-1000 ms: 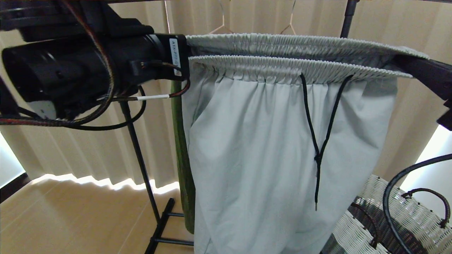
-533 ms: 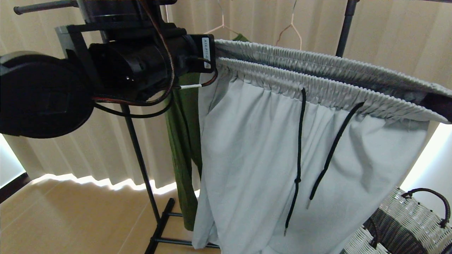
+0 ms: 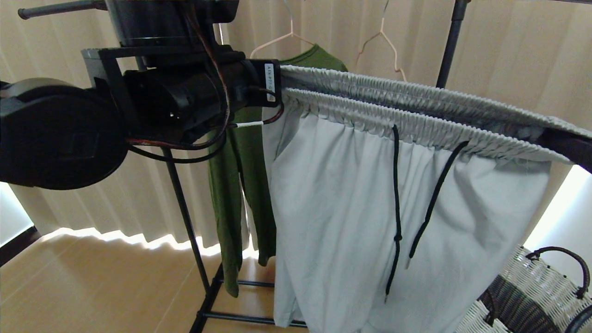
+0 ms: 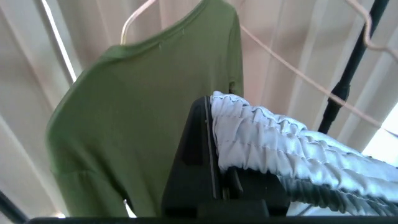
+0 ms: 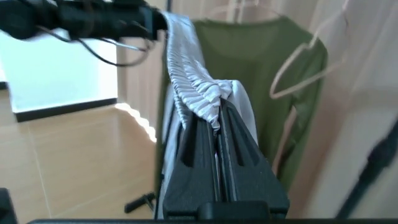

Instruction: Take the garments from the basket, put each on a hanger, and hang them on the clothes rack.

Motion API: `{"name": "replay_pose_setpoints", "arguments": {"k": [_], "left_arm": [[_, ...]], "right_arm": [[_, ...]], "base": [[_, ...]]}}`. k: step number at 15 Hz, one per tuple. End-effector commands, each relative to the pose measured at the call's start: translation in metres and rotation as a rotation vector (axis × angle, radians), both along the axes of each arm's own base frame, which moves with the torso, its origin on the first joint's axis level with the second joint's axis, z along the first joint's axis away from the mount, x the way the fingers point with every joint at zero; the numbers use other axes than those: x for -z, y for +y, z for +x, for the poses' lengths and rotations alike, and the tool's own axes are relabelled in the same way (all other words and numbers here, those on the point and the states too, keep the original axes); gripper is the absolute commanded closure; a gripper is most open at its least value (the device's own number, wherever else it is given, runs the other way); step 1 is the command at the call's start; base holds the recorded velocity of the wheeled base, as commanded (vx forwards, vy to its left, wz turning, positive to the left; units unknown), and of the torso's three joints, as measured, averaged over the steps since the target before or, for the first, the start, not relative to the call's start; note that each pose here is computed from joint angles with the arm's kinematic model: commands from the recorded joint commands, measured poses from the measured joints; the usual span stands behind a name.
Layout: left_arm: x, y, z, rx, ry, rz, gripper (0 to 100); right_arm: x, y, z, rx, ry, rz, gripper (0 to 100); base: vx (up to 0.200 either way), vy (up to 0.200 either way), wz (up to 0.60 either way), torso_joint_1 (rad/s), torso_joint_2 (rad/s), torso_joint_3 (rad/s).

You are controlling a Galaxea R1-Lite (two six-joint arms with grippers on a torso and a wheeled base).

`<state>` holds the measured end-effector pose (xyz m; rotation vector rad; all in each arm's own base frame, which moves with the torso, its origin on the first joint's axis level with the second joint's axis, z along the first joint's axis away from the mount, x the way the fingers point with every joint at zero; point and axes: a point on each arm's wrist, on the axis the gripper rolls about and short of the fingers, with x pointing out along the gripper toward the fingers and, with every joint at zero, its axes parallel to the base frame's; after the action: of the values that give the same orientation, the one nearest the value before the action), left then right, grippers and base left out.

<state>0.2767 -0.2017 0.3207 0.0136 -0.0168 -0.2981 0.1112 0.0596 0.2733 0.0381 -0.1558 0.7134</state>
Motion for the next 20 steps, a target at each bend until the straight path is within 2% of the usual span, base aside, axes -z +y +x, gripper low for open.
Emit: {"name": "replay_pose_setpoints", "arguments": {"k": [1,4,5,6,8,10,14,16,19,20], "left_arm": [[-0.003,0.010,-0.009,-0.005,-0.002,-0.002,100],[-0.005,0.024,-0.028,0.007,0.001,0.007,100],[-0.004,0.031,-0.038,0.019,0.008,0.014,100],[-0.004,0.031,-0.038,0.019,0.008,0.014,100],[-0.001,0.044,-0.062,0.124,0.039,0.036,100],[0.004,0.059,-0.085,0.228,0.081,0.060,100],[0.010,0.074,-0.110,0.357,0.091,0.064,100],[0.015,0.074,-0.117,0.434,0.102,0.065,100],[0.022,0.074,-0.120,0.470,0.124,0.070,100],[0.024,0.070,-0.129,0.511,0.128,0.071,100]], "right_arm": [[0.001,-0.001,0.019,0.066,0.034,-0.015,100],[-0.002,-0.002,0.050,0.157,0.070,-0.025,100],[-0.003,0.000,0.064,0.220,0.088,-0.023,100],[-0.003,0.000,0.064,0.220,0.088,-0.023,100],[-0.004,0.006,0.087,0.307,0.108,-0.019,100],[-0.009,0.010,0.099,0.309,0.103,-0.009,100],[-0.014,0.017,0.120,0.314,0.053,0.018,100],[-0.017,0.021,0.132,0.325,0.026,0.034,100],[-0.022,0.024,0.140,0.322,0.008,0.045,100],[-0.024,0.025,0.143,0.321,0.005,0.052,100]], "base": [[0.000,0.000,0.00,0.000,0.00,0.000],[0.000,0.000,0.00,0.000,0.00,0.000],[0.000,0.000,0.00,0.000,0.00,0.000],[0.000,0.000,0.00,0.000,0.00,0.000],[0.000,0.000,0.00,0.000,0.00,0.000],[0.000,0.000,0.00,0.000,0.00,0.000],[0.000,0.000,0.00,0.000,0.00,0.000],[0.000,0.000,0.00,0.000,0.00,0.000],[0.000,0.000,0.00,0.000,0.00,0.000],[0.000,0.000,0.00,0.000,0.00,0.000]]}}
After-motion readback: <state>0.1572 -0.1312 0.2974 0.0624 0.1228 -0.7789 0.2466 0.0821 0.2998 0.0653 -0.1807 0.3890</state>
